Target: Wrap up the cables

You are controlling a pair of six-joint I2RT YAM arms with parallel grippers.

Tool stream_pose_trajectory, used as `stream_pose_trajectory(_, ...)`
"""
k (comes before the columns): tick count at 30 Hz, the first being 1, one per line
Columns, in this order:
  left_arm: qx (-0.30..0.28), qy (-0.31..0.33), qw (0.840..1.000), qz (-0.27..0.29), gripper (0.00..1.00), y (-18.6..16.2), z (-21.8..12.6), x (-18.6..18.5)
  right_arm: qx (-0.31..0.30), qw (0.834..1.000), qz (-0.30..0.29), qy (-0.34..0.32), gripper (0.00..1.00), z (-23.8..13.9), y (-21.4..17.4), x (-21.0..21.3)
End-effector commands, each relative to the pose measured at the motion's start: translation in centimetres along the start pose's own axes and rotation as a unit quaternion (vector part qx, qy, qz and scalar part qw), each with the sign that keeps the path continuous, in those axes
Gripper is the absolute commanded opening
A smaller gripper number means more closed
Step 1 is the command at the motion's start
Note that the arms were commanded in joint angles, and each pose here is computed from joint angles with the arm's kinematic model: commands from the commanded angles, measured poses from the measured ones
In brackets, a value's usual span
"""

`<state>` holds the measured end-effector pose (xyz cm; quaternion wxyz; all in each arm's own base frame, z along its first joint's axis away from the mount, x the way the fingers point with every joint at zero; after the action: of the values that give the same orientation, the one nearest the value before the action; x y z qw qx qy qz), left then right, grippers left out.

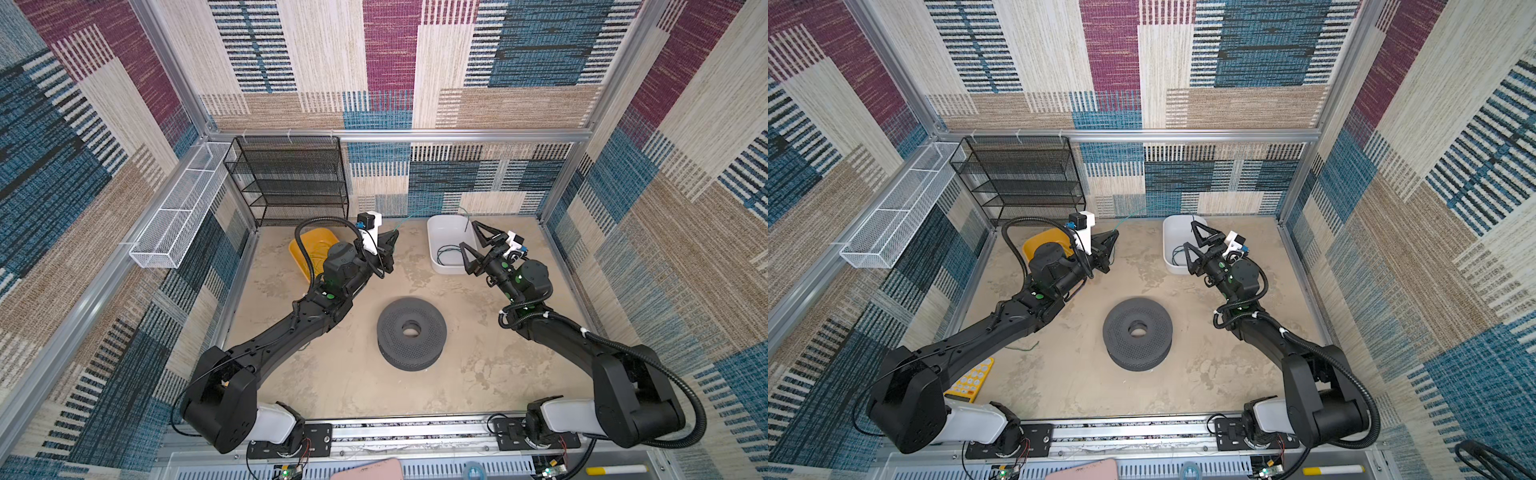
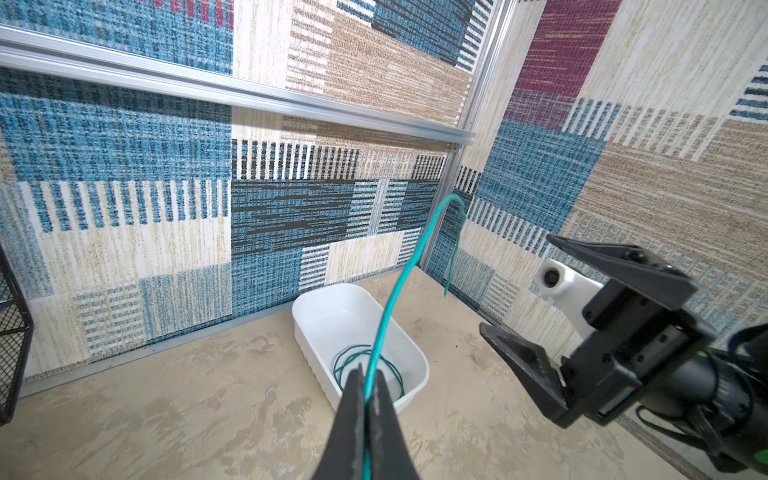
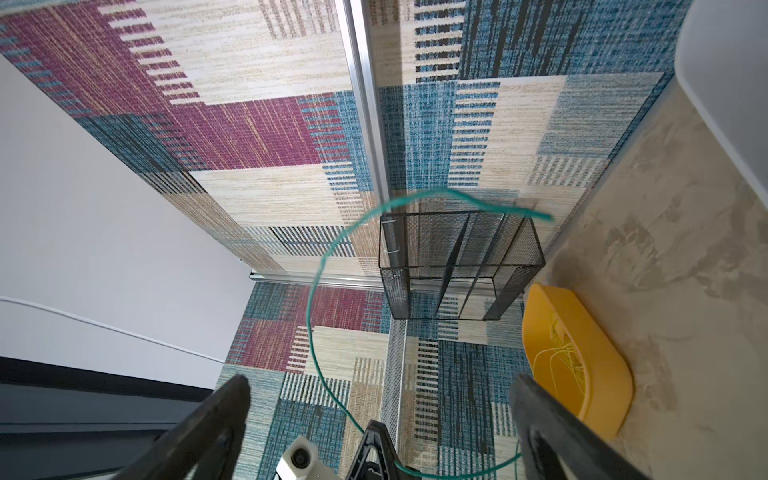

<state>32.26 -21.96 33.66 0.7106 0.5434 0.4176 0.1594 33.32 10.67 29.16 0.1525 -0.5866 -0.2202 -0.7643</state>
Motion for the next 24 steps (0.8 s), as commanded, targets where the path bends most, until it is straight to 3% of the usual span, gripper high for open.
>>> stream_pose_trajectory(1,-0.034,-0.039,0.999,-0.007,0.0,1.2,-0.3,-1.1,0.0,0.998,0.029,0.062,0.99,0.6,0.4,1.9)
stream_pose_trajectory(5,-0.025,-0.048,0.998,-0.013,0.0,1.0,-0.3,-1.2,0.024,0.998,-0.005,0.061,0.99,2.2,0.4,2.8)
stream_pose_trajectory(10,-0.007,-0.054,0.998,-0.021,0.0,0.7,0.4,-1.3,0.087,0.982,-0.166,-0.002,0.97,4.7,-2.8,5.4)
stream_pose_trajectory(12,-0.003,-0.059,0.998,-0.027,0.0,0.7,0.7,-1.4,0.099,0.973,-0.205,-0.025,0.96,5.0,-4.6,5.7)
stream_pose_trajectory(16,0.009,-0.076,0.996,-0.038,0.0,0.4,1.2,-1.8,0.151,0.961,-0.226,-0.045,0.89,6.1,-7.3,4.7)
stream_pose_trajectory(19,0.035,-0.083,0.995,-0.041,0.0,-0.5,1.3,-2.1,0.191,0.953,-0.232,-0.031,0.76,7.4,-8.7,3.8)
stream_pose_trajectory(24,0.061,-0.095,0.993,-0.037,0.0,-1.4,1.2,-2.4,0.195,0.944,-0.265,-0.021,0.61,8.5,-9.5,4.3)
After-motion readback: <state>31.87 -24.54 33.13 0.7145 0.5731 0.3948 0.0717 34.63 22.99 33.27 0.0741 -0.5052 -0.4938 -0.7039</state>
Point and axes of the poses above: each gripper's point midway between its finger pads, its own z axis out along the fingers, its own x axis along the line the jaws close on, y = z × x, the point moved 8 cm from there along -z, back along the fingers, and after that the axes turned 13 degrees about -z, right-handed, at the moved point
